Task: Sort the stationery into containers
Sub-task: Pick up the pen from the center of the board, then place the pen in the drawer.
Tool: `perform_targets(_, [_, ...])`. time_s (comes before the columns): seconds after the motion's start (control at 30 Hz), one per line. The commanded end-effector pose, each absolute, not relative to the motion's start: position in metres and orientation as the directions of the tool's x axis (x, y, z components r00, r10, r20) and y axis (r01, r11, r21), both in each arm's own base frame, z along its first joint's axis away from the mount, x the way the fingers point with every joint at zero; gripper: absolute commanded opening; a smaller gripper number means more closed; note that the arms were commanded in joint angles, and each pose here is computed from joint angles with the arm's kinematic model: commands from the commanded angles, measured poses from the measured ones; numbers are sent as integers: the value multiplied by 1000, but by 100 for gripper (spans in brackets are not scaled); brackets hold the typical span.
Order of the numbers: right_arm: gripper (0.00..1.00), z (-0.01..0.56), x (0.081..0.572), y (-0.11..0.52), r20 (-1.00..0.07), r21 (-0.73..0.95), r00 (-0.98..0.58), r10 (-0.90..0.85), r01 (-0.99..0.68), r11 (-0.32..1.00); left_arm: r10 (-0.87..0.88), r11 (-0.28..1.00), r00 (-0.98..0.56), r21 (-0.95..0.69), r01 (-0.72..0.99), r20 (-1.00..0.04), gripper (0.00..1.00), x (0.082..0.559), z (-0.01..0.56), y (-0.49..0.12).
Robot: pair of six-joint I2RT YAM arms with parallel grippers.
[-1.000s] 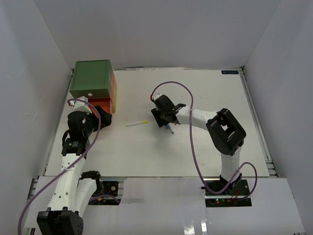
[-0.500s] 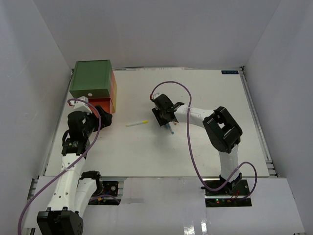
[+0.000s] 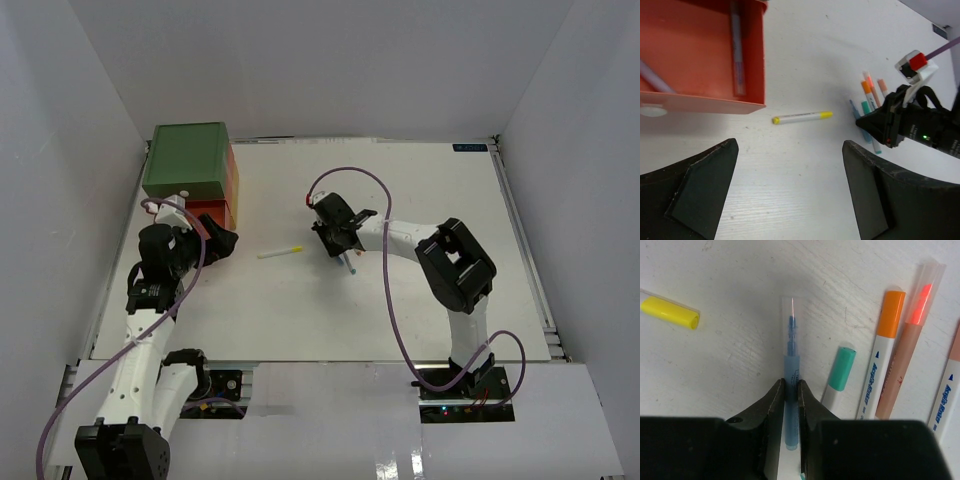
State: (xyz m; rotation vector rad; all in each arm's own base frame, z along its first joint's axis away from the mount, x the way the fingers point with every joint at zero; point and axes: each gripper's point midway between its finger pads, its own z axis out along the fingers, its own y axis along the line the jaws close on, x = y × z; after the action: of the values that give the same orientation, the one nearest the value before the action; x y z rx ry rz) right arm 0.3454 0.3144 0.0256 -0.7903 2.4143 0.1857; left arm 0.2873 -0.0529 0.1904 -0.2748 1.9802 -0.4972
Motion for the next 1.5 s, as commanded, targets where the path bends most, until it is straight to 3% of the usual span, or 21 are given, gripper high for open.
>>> perform_targets(0.0, [17,51,340,315,-611,-5,-641,-464,-583,813,-452,815,-470,-565,129,-758,96,283,222,-80])
perform_targets(0.33, [16,119,280,343,-738,269,-597,-316,-689,673,-508,617,-638,-762,198,-578,95,269,226,-159])
perform_targets(0.63, [17,161,253,344,-803,328,-551,-227,-727,604,-510,622,-686,-773,123,-519,91,284,209,-231])
perform_targets(0.87, [18,170,250,340,-829,341,-531,-177,-729,593,-503,624,-691,-771,125,-519,82,295,216,-271])
perform_targets(1.03, [18,170,249,337,-835,345,-527,-155,-723,598,-495,632,-712,-769,98,-498,63,296,203,-282])
perform_targets(1.13, [18,174,248,336,-844,351,-520,-132,-722,597,-497,644,-712,-761,80,-496,57,298,196,-282])
perform_targets(1.47, [19,176,249,334,-851,352,-513,-111,-714,605,-508,683,-697,-729,30,-505,56,304,181,-274])
